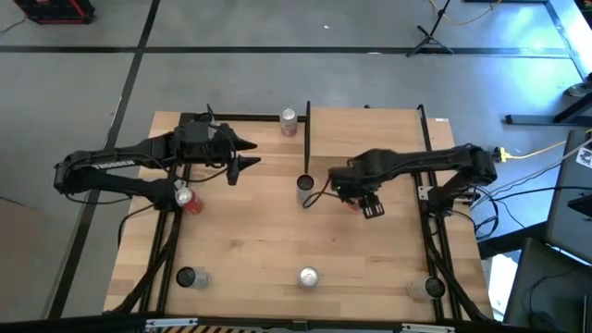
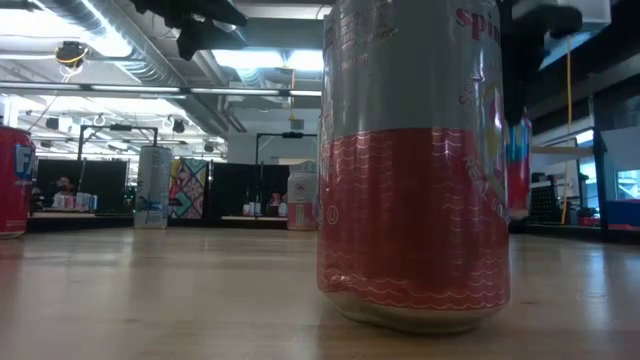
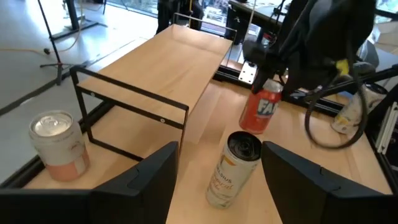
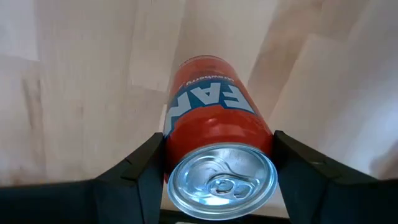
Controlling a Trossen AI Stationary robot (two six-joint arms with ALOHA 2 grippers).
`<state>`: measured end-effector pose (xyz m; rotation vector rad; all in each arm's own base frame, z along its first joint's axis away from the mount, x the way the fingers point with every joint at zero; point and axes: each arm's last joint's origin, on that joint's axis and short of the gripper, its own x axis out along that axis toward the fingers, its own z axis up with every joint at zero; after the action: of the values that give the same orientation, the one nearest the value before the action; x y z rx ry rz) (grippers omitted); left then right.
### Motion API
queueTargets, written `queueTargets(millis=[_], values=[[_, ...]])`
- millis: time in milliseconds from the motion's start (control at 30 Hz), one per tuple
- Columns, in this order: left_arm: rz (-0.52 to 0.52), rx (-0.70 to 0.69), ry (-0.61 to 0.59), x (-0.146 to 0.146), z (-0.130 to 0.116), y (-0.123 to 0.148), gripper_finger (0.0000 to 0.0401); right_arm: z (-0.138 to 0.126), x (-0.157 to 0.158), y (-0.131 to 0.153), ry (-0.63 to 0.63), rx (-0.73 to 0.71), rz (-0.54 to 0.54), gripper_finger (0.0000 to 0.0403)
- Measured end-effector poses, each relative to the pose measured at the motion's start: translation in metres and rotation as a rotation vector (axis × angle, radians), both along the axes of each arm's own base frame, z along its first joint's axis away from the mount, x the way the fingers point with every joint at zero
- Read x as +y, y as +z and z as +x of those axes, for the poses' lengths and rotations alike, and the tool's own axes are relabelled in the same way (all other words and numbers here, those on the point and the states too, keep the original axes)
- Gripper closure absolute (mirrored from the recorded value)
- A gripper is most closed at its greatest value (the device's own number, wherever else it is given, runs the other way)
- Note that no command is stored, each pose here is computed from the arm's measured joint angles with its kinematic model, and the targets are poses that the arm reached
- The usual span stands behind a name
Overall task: Place canned beverage on shelf
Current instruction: Put the left red soda can on the shelf
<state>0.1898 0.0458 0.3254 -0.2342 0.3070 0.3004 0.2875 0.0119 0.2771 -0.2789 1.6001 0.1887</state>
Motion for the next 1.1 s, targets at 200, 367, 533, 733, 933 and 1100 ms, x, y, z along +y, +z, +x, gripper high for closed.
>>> queueTargets(millis=[200,367,533,733,933,1100], values=[[0.007,-0.005,-0.002,0.000,0.000,0.001,0.0176,0.012,0.000,-0.020,0.014,0.045,0.007,0.0177],[0.007,-0.005,-0.002,0.000,0.000,0.001,0.0176,0.017,0.001,-0.028,0.017,0.067,0.007,0.0167],[0.007,-0.005,-0.002,0.000,0.000,0.001,0.0176,0.019,0.001,-0.031,0.012,0.067,0.006,0.0130],[0.007,-0.005,-0.002,0.000,0.000,0.001,0.0176,0.021,0.001,-0.028,0.002,0.054,0.003,0.0097],[0.029,0.001,-0.010,0.000,0.000,0.001,0.0176,0.025,0.001,0.002,-0.083,-0.011,0.011,0.0095],[0.050,0.000,-0.016,0.000,-0.001,0.002,0.0176,0.008,0.002,0.035,-0.223,-0.108,0.085,0.0101]])
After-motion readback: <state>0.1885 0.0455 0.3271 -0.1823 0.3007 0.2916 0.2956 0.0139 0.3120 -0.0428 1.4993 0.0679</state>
